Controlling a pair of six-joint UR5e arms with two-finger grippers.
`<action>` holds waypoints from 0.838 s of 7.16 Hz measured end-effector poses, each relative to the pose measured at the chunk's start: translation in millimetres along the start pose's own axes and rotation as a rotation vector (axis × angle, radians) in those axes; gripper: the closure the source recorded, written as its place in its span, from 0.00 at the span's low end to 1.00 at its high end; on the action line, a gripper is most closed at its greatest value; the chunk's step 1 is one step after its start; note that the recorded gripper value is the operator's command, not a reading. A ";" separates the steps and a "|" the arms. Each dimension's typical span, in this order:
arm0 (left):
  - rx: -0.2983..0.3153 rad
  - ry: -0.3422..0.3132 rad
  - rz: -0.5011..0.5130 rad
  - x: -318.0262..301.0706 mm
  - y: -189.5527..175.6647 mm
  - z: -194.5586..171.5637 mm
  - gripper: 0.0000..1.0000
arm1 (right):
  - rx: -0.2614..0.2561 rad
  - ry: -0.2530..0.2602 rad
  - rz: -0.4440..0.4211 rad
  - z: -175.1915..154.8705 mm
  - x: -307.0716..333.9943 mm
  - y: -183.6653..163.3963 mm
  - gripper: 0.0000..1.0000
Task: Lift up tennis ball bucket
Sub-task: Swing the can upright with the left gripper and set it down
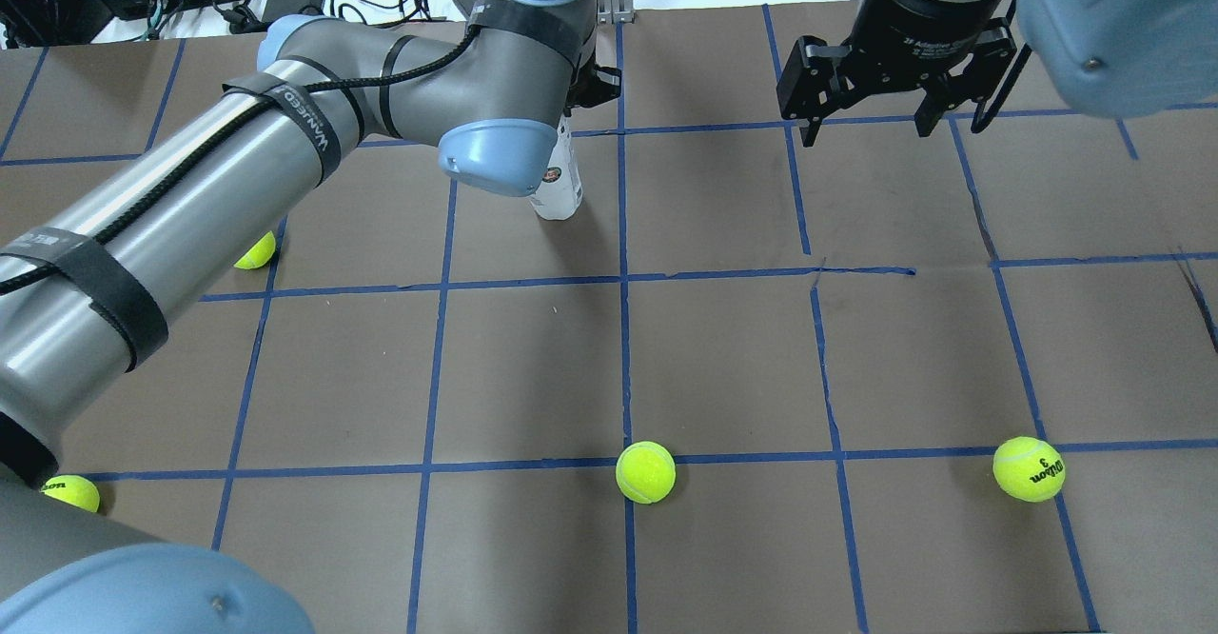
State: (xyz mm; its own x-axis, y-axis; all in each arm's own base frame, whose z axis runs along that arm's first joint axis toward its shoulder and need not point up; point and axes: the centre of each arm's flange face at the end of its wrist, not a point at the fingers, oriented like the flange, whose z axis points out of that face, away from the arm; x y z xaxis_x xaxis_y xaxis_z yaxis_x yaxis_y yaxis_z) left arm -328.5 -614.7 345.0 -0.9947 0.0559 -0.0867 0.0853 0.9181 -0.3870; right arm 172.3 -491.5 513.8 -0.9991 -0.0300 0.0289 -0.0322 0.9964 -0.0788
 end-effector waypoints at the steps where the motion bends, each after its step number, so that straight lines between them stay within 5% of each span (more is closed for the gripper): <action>1: 0.016 -0.013 -0.004 -1.7 2.0 2.5 0.00 | 0.002 0.000 -0.002 -0.2 0.0 -0.2 0.00; 6: -0.005 -0.046 -0.003 -13.2 -16.8 -77.7 0.00 | 0.003 0.000 -0.007 0.6 -0.1 -1.1 0.00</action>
State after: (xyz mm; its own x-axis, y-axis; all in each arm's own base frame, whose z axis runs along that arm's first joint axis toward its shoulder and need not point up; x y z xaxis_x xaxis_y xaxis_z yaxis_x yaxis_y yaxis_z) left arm -321.3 -600.4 423.9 -0.9913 0.0349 -0.1271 0.0815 0.9201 -0.3832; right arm 172.4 -492.6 513.3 -0.9989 -0.0369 0.0293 -0.0391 0.9959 -0.0812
